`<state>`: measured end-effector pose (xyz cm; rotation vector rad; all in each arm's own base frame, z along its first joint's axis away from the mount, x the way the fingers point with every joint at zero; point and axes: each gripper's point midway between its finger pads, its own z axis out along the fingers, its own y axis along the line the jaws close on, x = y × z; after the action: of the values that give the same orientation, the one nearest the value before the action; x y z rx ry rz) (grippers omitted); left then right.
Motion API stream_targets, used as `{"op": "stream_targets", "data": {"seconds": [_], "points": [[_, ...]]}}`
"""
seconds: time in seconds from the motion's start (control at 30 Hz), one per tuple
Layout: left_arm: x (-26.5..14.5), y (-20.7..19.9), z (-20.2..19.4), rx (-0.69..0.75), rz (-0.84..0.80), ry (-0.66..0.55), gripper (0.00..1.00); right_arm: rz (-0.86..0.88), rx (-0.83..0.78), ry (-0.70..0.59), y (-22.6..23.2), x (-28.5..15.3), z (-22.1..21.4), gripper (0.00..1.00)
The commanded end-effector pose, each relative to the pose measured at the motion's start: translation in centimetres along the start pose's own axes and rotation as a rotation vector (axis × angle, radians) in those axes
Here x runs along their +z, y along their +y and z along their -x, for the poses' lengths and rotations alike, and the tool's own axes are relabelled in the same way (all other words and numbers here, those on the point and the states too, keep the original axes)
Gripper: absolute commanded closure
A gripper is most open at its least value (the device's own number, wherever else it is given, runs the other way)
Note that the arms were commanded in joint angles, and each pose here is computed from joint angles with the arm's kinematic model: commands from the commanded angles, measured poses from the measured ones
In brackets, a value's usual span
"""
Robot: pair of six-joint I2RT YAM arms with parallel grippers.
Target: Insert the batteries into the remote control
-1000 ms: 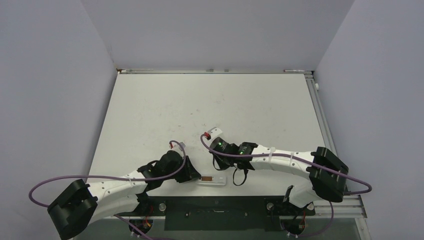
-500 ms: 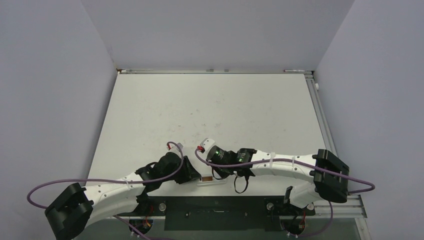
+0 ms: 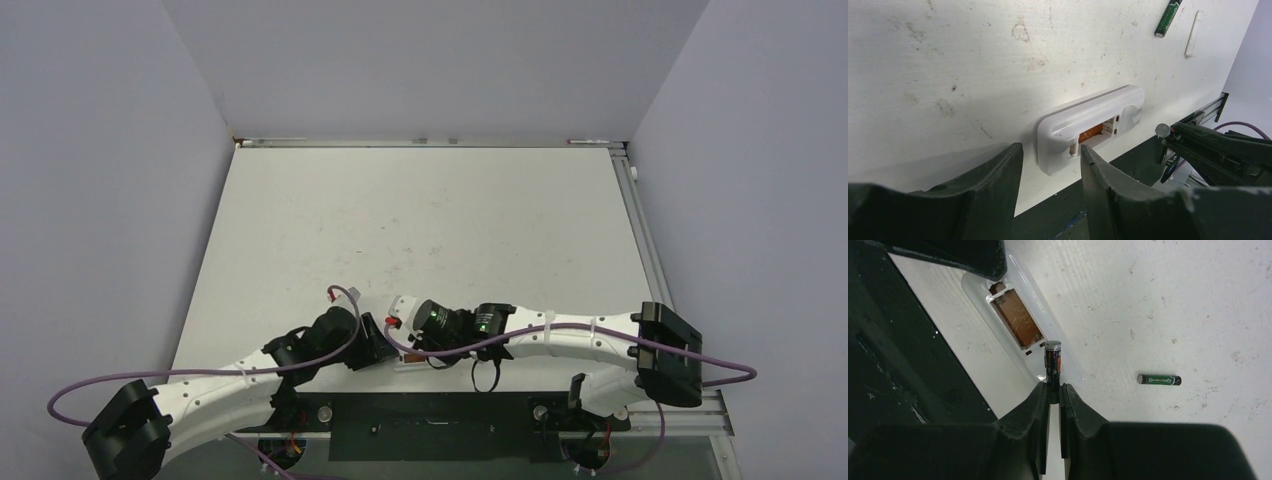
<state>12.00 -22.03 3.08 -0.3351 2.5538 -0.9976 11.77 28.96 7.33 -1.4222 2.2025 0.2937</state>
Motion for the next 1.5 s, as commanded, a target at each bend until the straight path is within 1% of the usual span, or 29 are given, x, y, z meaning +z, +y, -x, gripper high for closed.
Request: {"op": "stream_targets", "data": {"seconds": [0.0, 0.1, 0.13, 0.23, 0.37, 0.7, 1.1, 1.47], "points": [[-0.6, 0.1, 0.6, 0.019, 0.021, -0.031, 0.55, 0.051, -0.123, -0.049, 0.8, -0.9, 1.1, 0.91], [-1.0, 0.3, 0.6, 0.029, 0.024, -0.033, 0.53, 0.059, -0.177, -0.055, 1.1, -0.8, 1.3, 0.91], [-1.0, 0.5, 1.0, 0.030, 0.033, -0.057, 0.53, 0.062, -0.197, -0.054, 1.2, -0.7, 1.3, 0.91], [-1.2, 0.6, 1.2, 0.039, 0.033, -0.066, 0.51, 0.069, -0.252, -0.050, 1.6, -0.6, 1.2, 0.91], [-1.5, 0.8, 1.3, 0.052, 0.044, -0.073, 0.49, 0.094, -0.321, -0.025, 2.1, -0.3, 0.8, 0.91], [-1.7, 1.0, 1.5, 0.063, 0.050, -0.074, 0.47, 0.100, -0.462, 0.011, 2.4, 0.4, 1.2, 0.91], [-2.2, 1.7, 1.7, 0.062, 0.056, -0.077, 0.43, 0.082, -0.565, 0.063, 2.0, 2.0, 1.7, 0.91], [-2.5, 2.1, 2.0, 0.051, 0.050, -0.096, 0.42, 0.102, -0.613, 0.100, 2.3, 2.8, 1.9, 0.91]]}}
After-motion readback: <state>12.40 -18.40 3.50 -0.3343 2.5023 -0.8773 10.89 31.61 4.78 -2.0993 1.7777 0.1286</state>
